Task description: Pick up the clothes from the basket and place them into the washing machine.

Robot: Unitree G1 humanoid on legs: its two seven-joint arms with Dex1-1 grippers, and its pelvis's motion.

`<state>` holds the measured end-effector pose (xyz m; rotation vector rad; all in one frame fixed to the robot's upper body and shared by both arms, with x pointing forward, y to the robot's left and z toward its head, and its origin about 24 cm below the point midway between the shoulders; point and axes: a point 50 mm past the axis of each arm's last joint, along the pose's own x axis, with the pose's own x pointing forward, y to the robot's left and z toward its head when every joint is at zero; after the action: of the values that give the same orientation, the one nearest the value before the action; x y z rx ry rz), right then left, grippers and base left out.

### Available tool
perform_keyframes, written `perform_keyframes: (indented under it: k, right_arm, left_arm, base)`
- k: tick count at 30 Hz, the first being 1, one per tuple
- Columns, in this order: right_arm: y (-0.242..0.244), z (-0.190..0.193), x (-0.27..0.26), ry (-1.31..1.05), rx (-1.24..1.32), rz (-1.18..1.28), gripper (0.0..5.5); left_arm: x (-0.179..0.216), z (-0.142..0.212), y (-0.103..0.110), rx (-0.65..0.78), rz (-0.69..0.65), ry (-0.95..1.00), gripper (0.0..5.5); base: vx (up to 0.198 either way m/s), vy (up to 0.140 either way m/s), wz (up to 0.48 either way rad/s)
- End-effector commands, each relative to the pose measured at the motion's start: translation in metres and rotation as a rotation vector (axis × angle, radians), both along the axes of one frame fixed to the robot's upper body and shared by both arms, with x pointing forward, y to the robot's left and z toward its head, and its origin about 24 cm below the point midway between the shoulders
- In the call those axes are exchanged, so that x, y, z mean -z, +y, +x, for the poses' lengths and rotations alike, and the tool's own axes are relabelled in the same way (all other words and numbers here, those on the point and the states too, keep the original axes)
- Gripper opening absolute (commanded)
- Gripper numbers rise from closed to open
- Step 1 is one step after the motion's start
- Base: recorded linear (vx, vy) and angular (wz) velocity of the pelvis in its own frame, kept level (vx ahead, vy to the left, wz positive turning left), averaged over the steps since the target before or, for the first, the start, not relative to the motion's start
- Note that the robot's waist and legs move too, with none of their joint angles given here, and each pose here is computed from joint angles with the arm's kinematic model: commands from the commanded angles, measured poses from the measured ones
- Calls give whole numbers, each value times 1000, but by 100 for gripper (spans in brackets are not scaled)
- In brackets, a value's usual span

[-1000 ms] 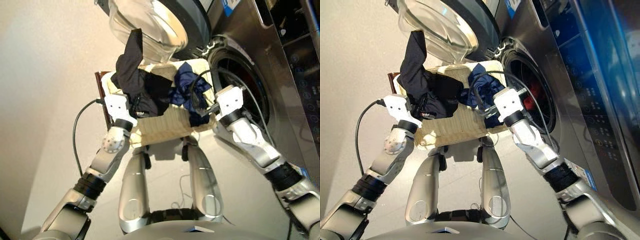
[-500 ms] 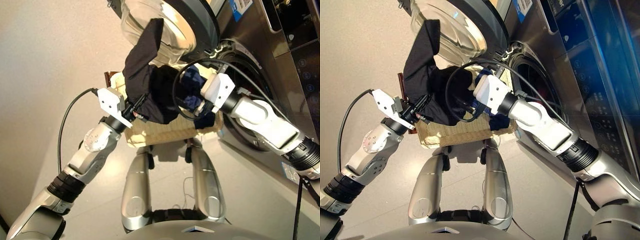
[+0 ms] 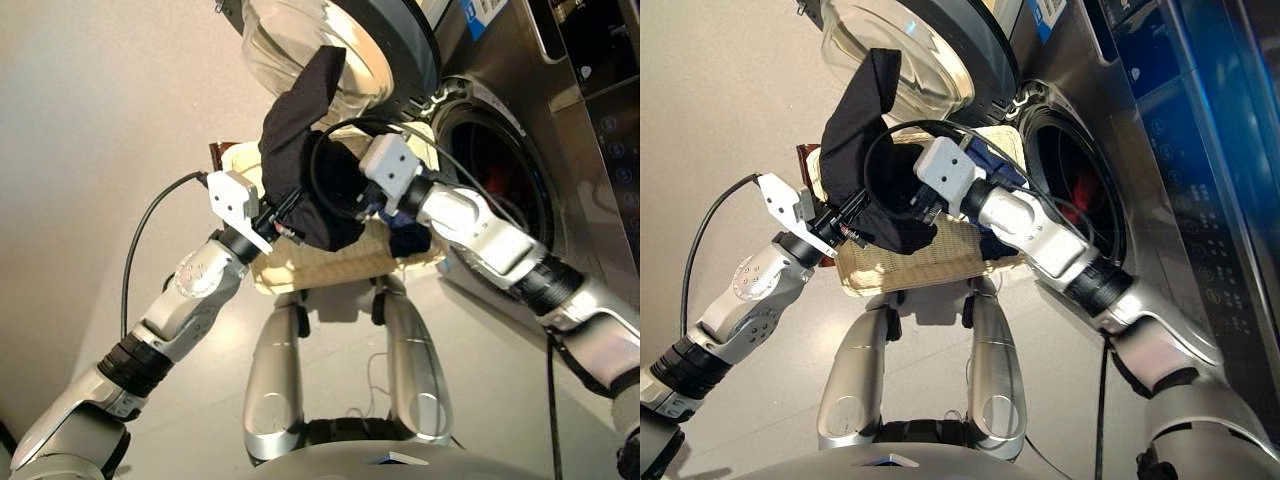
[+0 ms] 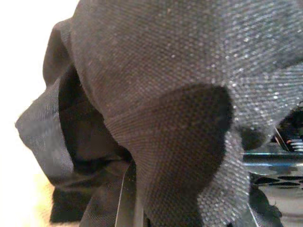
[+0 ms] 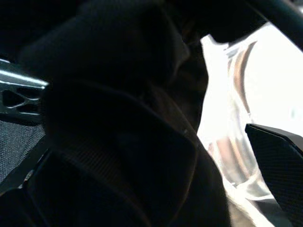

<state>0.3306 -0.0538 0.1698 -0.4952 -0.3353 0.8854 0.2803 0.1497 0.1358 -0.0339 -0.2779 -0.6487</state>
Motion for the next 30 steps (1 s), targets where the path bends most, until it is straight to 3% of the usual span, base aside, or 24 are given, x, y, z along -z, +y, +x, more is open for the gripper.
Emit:
perform_keyframes:
  k: [1,13,29,30]
  right_arm:
    - [34,-7,-7,-35,-129,-82,550]
    - [61,-17,22,-8,-219,-243,550]
    - [67,-16,30,26,-231,-274,550]
    - [67,-16,31,31,-229,-271,414]
  left_arm:
    - [-52,-33,-50,319,-160,-247,0]
    - [-66,-29,-54,310,-121,-346,0]
    - [-75,-29,-60,327,-127,-398,0]
    - [-76,-29,-60,331,-132,-401,0]
  base:
    - [0,0,0]
    - [0,0,0]
    - [0,0,0]
    - [0,0,0]
